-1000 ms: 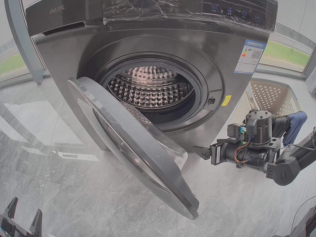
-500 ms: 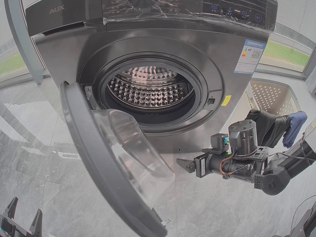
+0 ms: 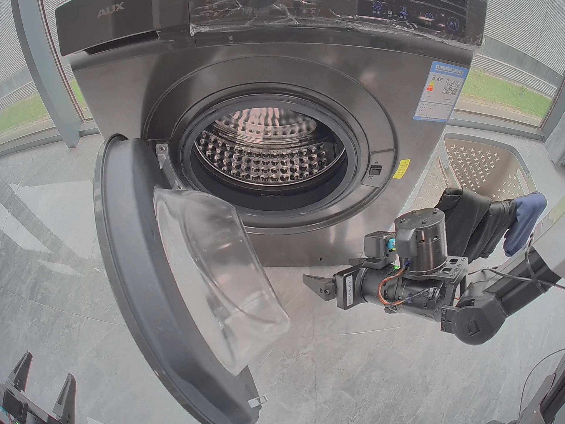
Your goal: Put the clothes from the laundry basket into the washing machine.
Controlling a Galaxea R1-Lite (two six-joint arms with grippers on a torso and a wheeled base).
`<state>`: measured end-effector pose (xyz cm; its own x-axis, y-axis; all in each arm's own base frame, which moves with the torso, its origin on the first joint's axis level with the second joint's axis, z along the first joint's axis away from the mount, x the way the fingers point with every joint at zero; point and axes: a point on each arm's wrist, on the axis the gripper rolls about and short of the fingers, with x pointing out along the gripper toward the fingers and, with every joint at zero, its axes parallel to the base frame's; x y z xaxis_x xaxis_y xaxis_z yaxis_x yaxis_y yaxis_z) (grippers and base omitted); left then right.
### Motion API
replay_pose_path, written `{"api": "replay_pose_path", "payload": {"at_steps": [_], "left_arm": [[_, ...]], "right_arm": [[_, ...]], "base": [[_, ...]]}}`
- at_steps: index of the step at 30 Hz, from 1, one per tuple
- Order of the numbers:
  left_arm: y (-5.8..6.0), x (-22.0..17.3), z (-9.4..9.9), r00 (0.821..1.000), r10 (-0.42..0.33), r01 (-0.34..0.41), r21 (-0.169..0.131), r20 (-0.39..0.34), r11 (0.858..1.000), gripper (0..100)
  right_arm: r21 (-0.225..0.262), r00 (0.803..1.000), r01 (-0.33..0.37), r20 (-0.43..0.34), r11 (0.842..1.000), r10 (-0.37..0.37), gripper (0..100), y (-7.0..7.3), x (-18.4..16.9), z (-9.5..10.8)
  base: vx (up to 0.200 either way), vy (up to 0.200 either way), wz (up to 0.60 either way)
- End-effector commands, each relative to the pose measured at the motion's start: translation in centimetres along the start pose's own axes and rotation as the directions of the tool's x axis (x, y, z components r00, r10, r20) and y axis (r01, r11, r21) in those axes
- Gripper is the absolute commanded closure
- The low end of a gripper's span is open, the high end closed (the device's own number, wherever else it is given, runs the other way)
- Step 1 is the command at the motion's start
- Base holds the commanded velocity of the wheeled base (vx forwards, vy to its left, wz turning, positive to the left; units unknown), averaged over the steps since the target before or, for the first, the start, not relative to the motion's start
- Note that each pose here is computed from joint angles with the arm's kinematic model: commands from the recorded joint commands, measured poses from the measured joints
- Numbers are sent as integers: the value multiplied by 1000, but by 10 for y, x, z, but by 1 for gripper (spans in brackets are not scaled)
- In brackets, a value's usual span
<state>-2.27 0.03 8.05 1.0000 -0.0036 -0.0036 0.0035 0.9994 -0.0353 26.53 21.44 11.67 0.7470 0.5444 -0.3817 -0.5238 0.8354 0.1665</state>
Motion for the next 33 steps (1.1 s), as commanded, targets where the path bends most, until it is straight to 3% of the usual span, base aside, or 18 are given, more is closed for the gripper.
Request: {"api": "replay_pose_path", "payload": {"at_steps": [1, 9, 14, 18, 26, 30, 33], "left_arm": [[0, 1, -4, 1000, 1, -1, -1, -15, 1000, 0], [0, 1, -4, 1000, 1, -1, -1, -15, 1000, 0], [0, 1, -4, 1000, 1, -1, -1, -15, 1000, 0], [0, 1, -4, 1000, 1, -1, -1, -13, 1000, 0], [0, 1, -4, 1000, 1, -1, -1, -13, 1000, 0], [0, 1, -4, 1000, 1, -1, -1, -13, 1000, 0], [0, 1, -4, 1000, 1, -1, -1, -15, 1000, 0]], "right_arm": [[-4, 1000, -8, -15, 1000, 8, 0, 4, 15, -6], [-7, 997, -74, -20, 997, 74, 0, 28, 20, -14], [-3, 990, -134, 40, 991, 134, 0, 46, 20, -11], [-3, 988, -143, 49, 990, 143, 0, 49, 20, -10], [11, 990, -118, 74, 993, 117, 0, 37, 29, -1], [5, 991, -128, 49, 992, 128, 0, 43, 43, -11], [-11, 987, -160, 21, 987, 161, 0, 59, 52, -23]], "base": [[0, 0, 0], [0, 0, 0], [0, 0, 0], [0, 0, 0], [0, 0, 0], [0, 0, 0], [0, 0, 0]]}}
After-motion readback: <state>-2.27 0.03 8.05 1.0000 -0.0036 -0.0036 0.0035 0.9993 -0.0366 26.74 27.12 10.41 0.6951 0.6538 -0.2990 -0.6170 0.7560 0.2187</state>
